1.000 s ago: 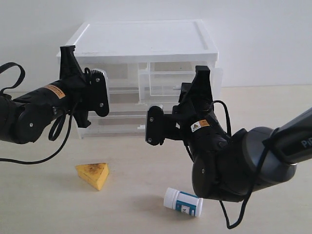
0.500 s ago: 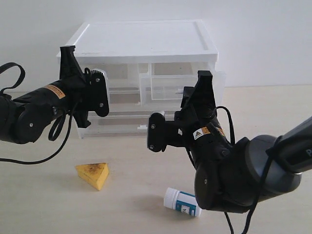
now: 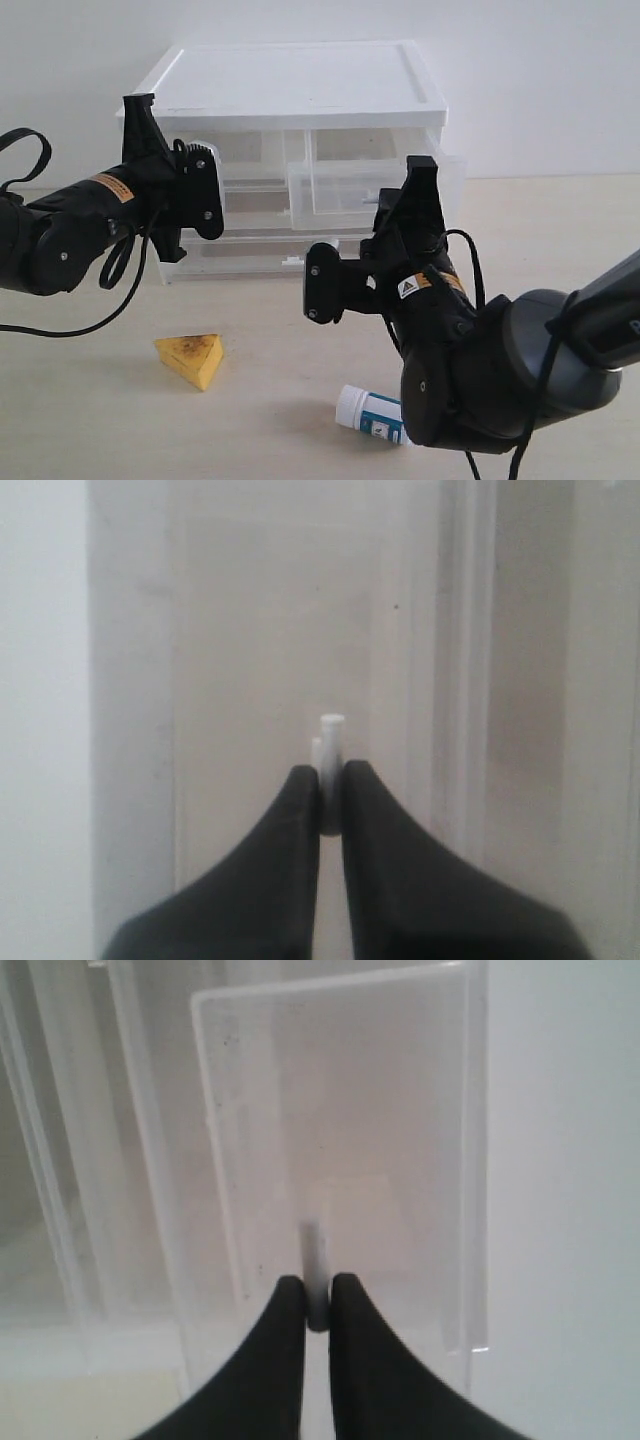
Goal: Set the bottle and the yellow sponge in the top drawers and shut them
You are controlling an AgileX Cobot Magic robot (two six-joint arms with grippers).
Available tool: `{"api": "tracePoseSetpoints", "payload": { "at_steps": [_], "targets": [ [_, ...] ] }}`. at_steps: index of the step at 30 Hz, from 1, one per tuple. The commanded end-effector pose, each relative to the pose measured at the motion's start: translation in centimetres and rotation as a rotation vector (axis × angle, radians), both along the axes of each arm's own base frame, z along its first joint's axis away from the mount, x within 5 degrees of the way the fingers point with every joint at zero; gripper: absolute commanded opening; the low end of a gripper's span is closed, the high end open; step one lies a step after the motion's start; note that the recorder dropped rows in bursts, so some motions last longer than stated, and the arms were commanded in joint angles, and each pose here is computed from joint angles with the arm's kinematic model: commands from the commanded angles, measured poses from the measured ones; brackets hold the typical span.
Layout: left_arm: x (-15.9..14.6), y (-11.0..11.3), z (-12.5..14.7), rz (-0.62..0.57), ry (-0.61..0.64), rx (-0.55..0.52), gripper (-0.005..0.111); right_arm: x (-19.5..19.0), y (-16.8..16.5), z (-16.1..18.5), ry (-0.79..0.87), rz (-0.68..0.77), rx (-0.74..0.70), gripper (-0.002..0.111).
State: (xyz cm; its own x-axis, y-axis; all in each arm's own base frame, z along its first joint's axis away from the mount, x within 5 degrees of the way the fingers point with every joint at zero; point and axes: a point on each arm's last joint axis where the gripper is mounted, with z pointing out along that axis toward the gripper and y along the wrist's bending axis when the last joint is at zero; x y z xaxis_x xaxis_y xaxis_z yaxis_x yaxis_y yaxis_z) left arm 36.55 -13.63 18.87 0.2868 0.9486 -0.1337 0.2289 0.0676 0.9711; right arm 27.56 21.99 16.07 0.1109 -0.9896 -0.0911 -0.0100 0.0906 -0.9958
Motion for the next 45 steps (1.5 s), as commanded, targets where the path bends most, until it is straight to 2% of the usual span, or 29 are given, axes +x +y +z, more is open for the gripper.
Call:
{"api": "tracePoseSetpoints", "payload": {
  "at_steps": [1, 8, 24, 40, 42, 45],
  "targets": [
    [1.1, 0.6, 1.8, 0.051, -0.135, -0.078, 0.004, -0.2, -0.4, 0.7, -0.011, -0.022, 0.030, 0.000],
    [1.1, 0.6, 1.9, 0.051, -0.138, -0.078, 0.004, -1.3, 0.6, 1.8, -0.031, 0.020, 0.051, 0.000],
    [1.1, 0.6, 1.9, 0.051, -0.138, -0.078, 0.004, -2.1, 0.6, 1.2, -0.001, 0.009, 0.041, 0.000],
    [1.1, 0.6, 1.9, 0.051, -0.138, -0.078, 0.004, -2.5, 0.3, 0.7, 0.018, 0.028, 0.101, 0.000],
    [1.1, 0.6, 1.9, 0.051, -0.138, -0.078, 0.004, -2.5, 0.3, 0.7, 0.018, 0.028, 0.103, 0.004],
    [1.1, 0.6, 1.9, 0.051, -0.138, -0.078, 0.004, -2.5, 0.3, 0.7, 0.018, 0.032, 0.105, 0.021]
  ]
}}
